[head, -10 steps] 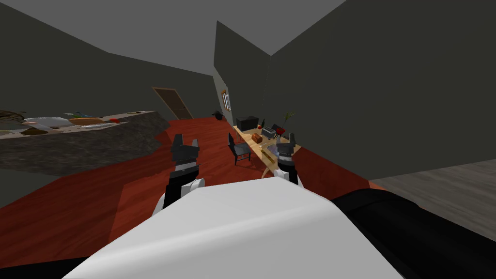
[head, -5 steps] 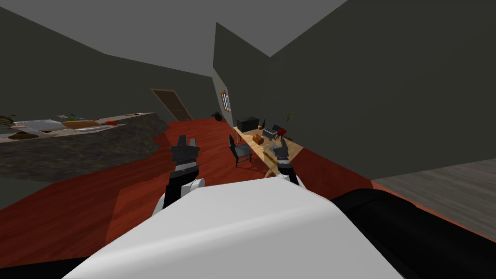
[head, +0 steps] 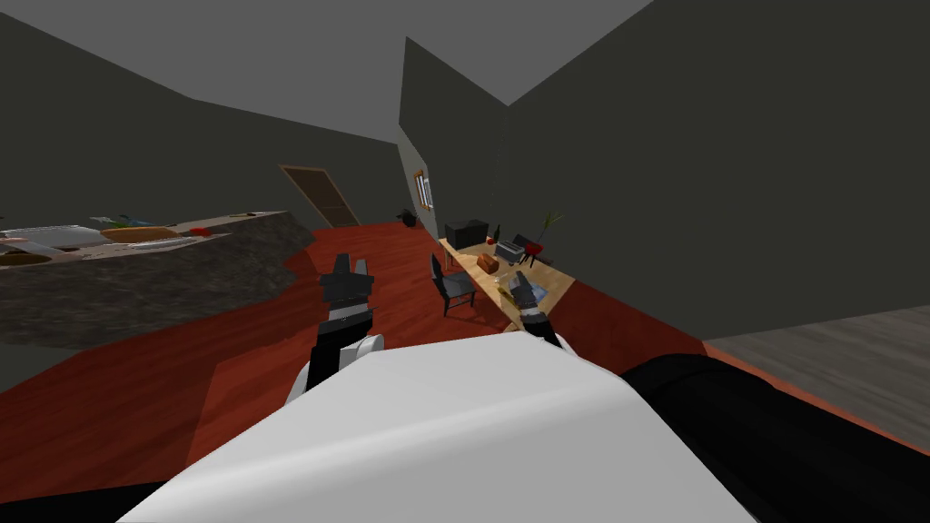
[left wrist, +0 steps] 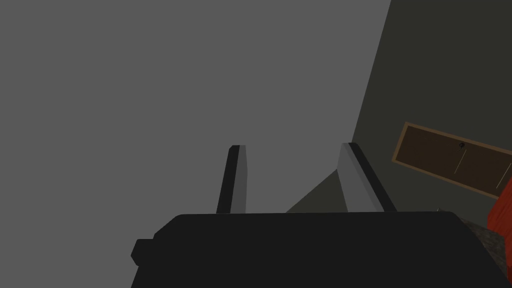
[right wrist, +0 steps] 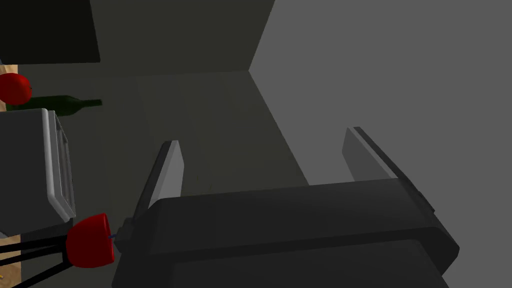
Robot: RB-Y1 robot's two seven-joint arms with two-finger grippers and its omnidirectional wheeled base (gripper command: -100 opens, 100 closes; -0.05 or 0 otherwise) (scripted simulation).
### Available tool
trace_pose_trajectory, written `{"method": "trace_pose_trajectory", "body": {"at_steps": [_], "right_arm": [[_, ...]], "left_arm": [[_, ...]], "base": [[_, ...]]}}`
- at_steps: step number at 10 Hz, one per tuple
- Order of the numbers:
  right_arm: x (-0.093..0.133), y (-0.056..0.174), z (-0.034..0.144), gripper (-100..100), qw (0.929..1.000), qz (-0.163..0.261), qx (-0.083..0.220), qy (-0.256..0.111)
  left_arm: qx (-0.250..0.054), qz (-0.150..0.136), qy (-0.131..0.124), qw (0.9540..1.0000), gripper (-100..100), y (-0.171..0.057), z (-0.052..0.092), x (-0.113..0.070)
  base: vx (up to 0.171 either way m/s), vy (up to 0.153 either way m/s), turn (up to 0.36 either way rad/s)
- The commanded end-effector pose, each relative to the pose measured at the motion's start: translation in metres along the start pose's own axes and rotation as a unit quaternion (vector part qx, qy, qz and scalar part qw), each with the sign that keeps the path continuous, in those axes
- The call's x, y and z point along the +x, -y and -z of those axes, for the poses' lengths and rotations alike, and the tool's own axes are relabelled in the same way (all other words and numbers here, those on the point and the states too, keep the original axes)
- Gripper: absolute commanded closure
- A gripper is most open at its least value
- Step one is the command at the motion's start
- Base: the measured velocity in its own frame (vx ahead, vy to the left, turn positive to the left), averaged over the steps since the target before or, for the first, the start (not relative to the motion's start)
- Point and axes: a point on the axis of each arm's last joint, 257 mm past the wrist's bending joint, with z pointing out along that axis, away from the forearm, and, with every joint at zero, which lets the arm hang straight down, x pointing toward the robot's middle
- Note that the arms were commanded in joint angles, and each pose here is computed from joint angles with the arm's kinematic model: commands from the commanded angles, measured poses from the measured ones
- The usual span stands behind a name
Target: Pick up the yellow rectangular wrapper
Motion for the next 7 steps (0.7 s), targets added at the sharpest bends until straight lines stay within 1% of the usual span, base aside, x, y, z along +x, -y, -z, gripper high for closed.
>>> {"method": "trace_pose_trajectory", "body": {"at_steps": [1, 2, 4, 5, 6, 7], "right_arm": [[0.007, 0.027, 0.016, -100, 0.9989, 0.020, 0.037, -0.022], [0.007, 0.027, 0.016, -100, 0.9989, 0.020, 0.037, -0.022], [0.015, 0.069, 0.047, -100, 0.9920, 0.052, 0.100, -0.058], [0.018, 0.092, 0.068, -100, 0.9855, 0.069, 0.134, -0.077], [0.018, 0.093, 0.069, -100, 0.9847, 0.072, 0.136, -0.081], [0.020, 0.114, 0.091, -100, 0.9760, 0.091, 0.170, -0.102]], "left_arm": [[0.000, 0.000, 0.000, 1.0000, 0, 0.000, 0.000, 0.000], [0.000, 0.000, 0.000, 1.0000, 0, 0.000, 0.000, 0.000], [0.000, 0.000, 0.000, 1.0000, 0, 0.000, 0.000, 0.000], [0.000, 0.000, 0.000, 1.0000, 0, 0.000, 0.000, 0.000], [0.000, 0.000, 0.000, 1.0000, 0, 0.000, 0.000, 0.000], [0.000, 0.000, 0.000, 1.0000, 0, 0.000, 0.000, 0.000]], "base": [[0.096, 0.085, 0.013], [0.076, 0.059, -0.006], [0.115, 0.075, 0.025], [0.150, 0.068, 0.070], [0.116, 0.048, 0.013], [0.117, 0.054, 0.035]]}}
